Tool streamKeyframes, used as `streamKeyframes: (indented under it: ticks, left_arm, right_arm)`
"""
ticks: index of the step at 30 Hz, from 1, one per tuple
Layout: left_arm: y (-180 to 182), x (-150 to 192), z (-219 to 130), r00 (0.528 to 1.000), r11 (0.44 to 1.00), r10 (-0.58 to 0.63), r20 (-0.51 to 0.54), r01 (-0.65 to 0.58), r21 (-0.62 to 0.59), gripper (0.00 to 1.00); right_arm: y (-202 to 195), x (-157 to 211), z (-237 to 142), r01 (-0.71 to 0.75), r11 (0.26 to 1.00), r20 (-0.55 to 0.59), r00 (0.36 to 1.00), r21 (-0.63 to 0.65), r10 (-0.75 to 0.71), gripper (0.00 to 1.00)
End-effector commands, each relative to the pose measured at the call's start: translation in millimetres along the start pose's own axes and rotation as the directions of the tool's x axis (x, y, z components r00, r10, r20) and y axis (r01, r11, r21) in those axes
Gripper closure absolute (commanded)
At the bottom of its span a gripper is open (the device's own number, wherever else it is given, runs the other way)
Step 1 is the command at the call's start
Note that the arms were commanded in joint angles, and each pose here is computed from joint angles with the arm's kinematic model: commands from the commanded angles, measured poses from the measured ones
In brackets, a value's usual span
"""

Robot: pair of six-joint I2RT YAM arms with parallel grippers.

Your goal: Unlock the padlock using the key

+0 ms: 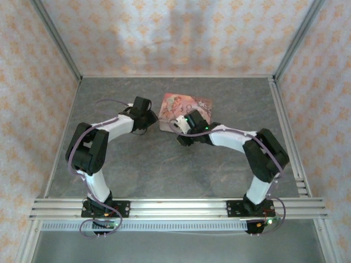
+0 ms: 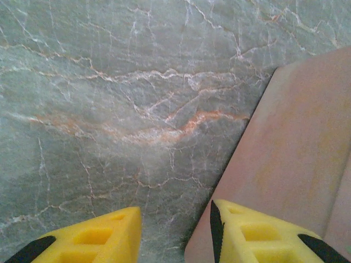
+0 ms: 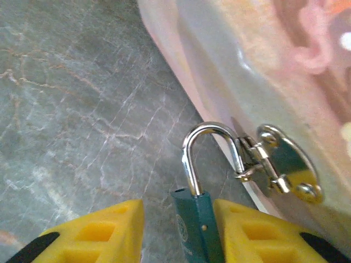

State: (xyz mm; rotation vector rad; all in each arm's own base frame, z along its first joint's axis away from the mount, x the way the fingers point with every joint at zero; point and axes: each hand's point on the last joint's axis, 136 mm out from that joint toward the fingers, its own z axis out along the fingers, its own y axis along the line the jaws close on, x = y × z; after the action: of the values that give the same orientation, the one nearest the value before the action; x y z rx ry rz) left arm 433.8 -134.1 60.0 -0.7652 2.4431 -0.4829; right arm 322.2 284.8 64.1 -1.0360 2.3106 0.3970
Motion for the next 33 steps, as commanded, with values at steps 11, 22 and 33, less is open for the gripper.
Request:
streamKeyframes:
  ticks: [11, 22, 33]
  left_arm:
    - [3.9, 9.0, -1.5, 1.000, 1.000, 0.016, -0.027, -0.016, -0.008, 0.60]
    - [2.8, 10.3, -1.2, 0.999, 1.000, 0.011, -0.033, -0.011, 0.000, 0.60]
    - [2.3, 10.6, -1.0, 0.999, 1.000, 0.007, -0.033, -0.007, 0.005, 0.61]
  right_arm:
    - [-4.2, 21.5, -7.2, -0.191, 0.981, -0.204, 0.959, 0.042, 0.195, 0.59]
    - [3.9, 4.4, -17.7, -0.370, 0.929, -0.249, 0.899, 0.012, 0.362, 0.52]
    - [-14.7, 22.4, -9.2, -0.249, 0.962, -0.154, 0.952, 0.116, 0.265, 0.53]
